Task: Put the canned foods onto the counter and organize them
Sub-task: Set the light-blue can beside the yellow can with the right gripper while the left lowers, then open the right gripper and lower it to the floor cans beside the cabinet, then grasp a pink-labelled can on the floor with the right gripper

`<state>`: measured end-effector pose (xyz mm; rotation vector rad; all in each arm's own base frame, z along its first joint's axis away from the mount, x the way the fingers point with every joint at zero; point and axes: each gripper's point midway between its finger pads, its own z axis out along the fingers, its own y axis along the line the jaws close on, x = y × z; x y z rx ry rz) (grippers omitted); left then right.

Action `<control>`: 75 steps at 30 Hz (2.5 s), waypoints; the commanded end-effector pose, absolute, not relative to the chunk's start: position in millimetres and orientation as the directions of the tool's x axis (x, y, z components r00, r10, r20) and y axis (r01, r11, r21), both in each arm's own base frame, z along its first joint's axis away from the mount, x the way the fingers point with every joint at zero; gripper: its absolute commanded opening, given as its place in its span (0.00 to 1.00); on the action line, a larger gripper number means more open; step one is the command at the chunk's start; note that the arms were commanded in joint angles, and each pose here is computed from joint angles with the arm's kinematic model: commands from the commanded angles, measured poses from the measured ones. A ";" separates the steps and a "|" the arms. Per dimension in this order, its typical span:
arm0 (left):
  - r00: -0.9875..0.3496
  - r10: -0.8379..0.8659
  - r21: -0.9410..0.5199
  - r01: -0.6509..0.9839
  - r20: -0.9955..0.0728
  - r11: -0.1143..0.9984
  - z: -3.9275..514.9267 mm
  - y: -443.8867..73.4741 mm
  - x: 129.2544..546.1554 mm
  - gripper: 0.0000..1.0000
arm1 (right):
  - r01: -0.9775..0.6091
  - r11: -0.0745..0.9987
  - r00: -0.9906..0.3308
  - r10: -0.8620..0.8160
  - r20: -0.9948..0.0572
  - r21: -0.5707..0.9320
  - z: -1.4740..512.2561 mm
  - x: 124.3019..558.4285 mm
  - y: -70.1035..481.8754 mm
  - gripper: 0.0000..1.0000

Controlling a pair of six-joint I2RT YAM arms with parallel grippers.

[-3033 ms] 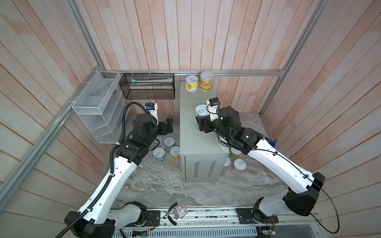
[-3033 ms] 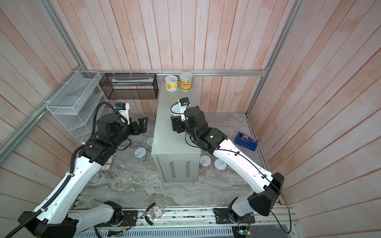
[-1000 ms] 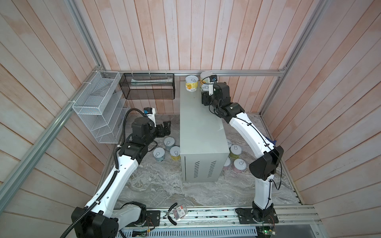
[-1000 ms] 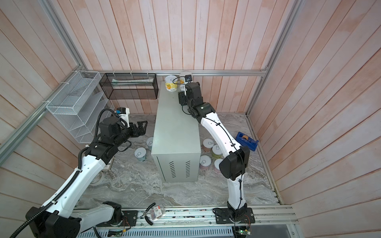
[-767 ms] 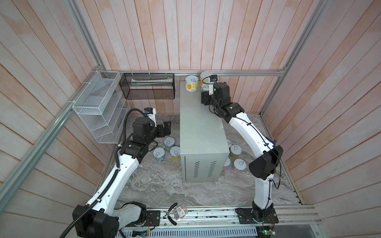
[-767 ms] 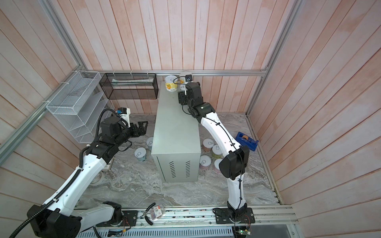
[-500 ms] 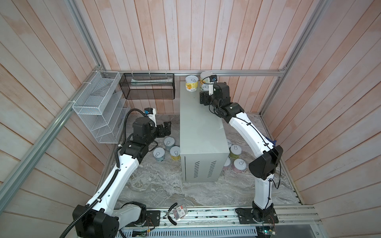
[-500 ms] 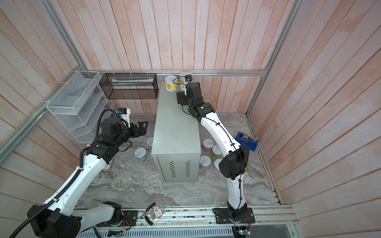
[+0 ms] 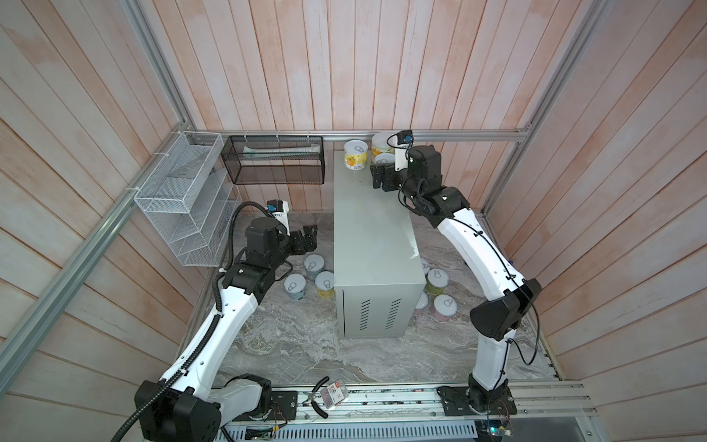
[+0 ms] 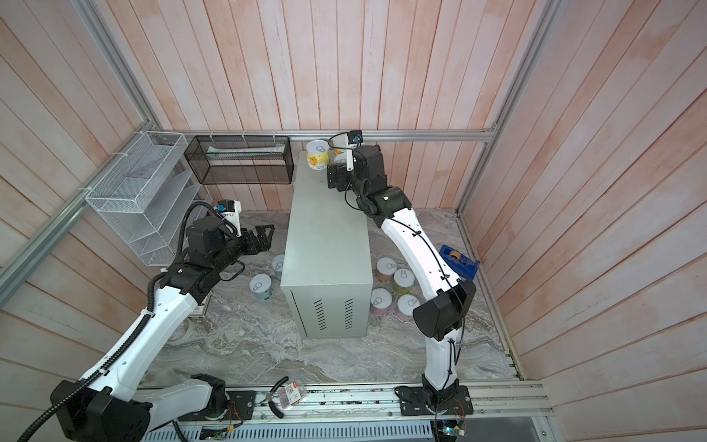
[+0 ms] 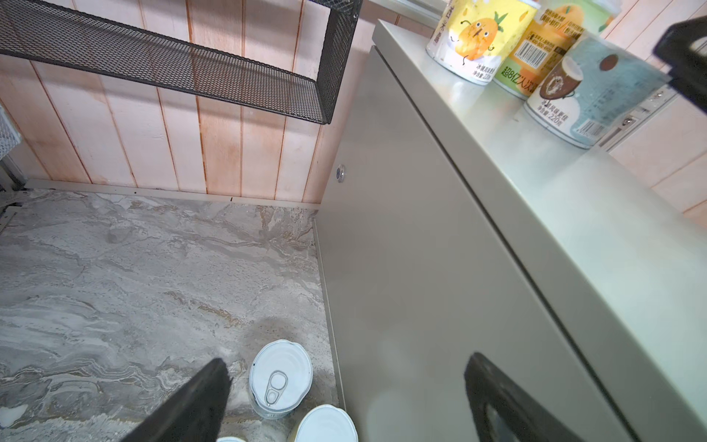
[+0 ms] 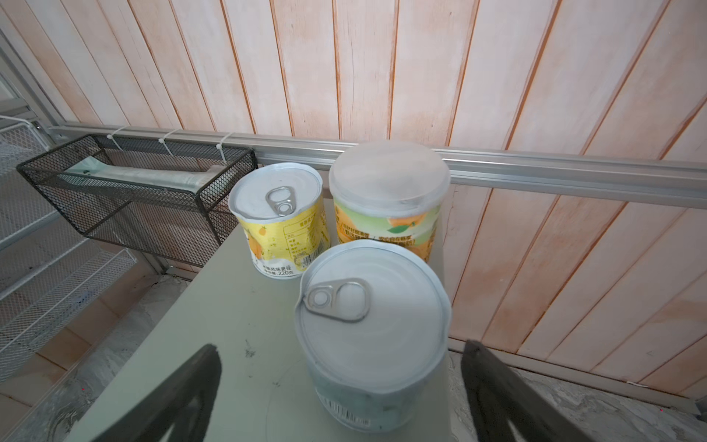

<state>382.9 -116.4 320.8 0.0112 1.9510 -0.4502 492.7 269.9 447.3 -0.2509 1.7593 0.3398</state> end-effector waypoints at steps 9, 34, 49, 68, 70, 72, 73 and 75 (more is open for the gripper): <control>-0.406 -0.214 -0.316 0.205 -0.888 0.926 316.3 -111.9 374.4 0.98 | -0.200 0.969 -0.111 0.126 -0.986 0.146 482.0 406.1 181.9 0.98; -0.594 -0.231 -0.425 0.209 -0.771 0.881 216.6 -137.6 318.4 0.98 | 0.139 0.984 -0.618 0.173 -0.767 0.109 231.6 281.6 70.9 0.97; -0.643 -0.229 -0.342 0.055 -0.730 0.938 177.5 -109.8 301.2 0.98 | 0.223 0.963 -0.761 0.270 -0.591 0.152 138.6 253.2 71.4 0.97; -0.635 -0.221 -0.348 0.081 -0.740 0.934 174.0 -115.2 305.9 0.98 | 0.393 0.904 -0.718 0.415 -0.559 0.167 101.8 264.6 49.7 0.95; -0.637 -0.222 -0.351 0.080 -0.738 0.933 172.0 -115.5 306.1 0.98 | 0.386 0.905 -0.717 0.417 -0.559 0.180 97.8 269.4 50.0 0.95; -0.642 -0.226 -0.358 0.081 -0.733 0.930 169.2 -116.8 306.0 0.98 | 0.379 0.903 -0.715 0.423 -0.556 0.200 93.7 274.8 51.1 0.95; -0.643 -0.226 -0.359 0.081 -0.732 0.930 168.1 -117.1 305.8 0.98 | 0.374 0.905 -0.720 0.420 -0.552 0.202 91.2 276.6 52.2 0.94; -0.645 -0.226 -0.360 0.081 -0.729 0.929 167.1 -117.3 305.7 0.98 | 0.367 0.910 -0.737 0.410 -0.537 0.192 83.5 279.4 54.0 0.94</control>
